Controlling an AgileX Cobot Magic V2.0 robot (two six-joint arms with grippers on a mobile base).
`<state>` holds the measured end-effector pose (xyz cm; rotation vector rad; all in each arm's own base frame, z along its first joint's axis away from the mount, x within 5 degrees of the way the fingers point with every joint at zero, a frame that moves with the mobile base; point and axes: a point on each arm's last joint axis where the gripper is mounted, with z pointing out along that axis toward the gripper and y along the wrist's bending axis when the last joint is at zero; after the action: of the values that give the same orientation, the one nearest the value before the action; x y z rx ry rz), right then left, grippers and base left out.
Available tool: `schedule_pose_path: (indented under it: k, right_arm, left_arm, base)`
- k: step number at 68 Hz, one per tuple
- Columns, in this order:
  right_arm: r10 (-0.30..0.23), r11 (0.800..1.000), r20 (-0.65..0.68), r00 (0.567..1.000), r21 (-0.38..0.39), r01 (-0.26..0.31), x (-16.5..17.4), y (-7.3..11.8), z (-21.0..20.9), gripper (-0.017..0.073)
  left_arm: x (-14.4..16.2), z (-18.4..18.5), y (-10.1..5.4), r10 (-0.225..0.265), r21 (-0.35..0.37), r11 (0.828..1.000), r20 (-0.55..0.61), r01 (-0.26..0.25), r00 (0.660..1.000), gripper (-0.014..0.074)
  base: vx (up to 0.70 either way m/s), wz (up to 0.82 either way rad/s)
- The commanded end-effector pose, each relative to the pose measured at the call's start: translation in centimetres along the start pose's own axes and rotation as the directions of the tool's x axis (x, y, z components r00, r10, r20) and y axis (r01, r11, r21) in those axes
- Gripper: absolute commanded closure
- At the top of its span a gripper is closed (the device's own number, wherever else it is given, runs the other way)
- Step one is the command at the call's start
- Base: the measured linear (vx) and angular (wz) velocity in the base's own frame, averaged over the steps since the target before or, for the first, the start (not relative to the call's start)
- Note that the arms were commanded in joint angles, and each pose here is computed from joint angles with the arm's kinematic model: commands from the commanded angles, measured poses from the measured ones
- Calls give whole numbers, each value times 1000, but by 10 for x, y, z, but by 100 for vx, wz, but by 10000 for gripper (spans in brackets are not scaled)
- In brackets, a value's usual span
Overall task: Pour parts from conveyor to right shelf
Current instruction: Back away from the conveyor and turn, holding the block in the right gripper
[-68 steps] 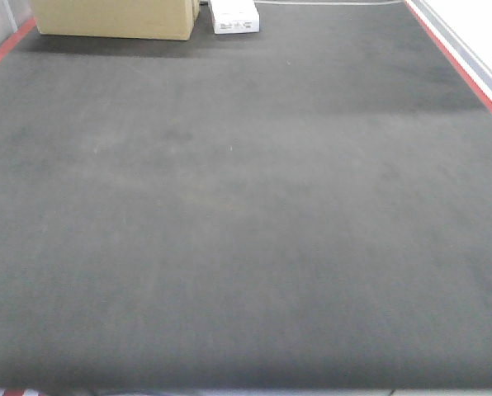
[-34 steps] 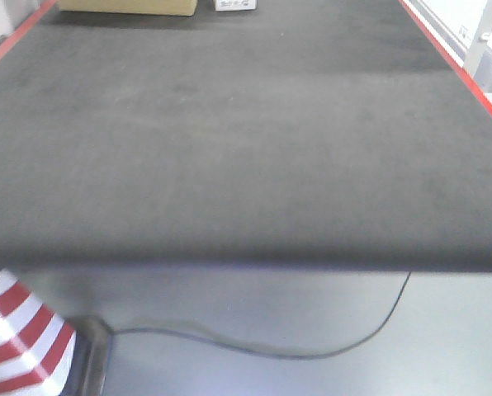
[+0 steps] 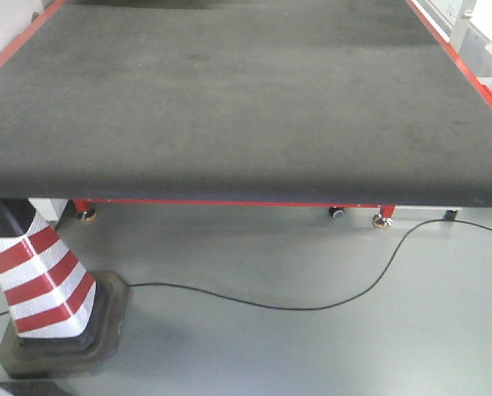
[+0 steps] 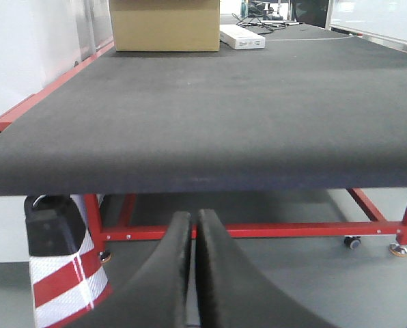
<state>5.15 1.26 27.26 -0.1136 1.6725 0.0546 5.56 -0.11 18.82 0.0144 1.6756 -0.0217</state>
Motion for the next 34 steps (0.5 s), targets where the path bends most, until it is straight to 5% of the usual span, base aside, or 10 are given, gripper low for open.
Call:
schedule_pose_path:
  k: [1, 20, 34]
  right_arm:
    - [-1, 999, 78, 997, 33, -2, -14, -3, -1, 565]
    - [-1, 999, 78, 997, 33, -2, -14, -3, -1, 565]
    - [-1, 999, 78, 997, 33, -2, -14, -3, -1, 565]
  left_arm:
    - [-13, -2, -1, -9, 9, 1000, 95, 8, 995, 600]
    - [-13, -2, -1, -9, 9, 1000, 95, 8, 995, 600]
    - [-13, -2, -1, -9, 9, 1000, 95, 8, 995, 600]
  base:
    - [-27, 0]
    - [-21, -5]
    - [-13, -44]
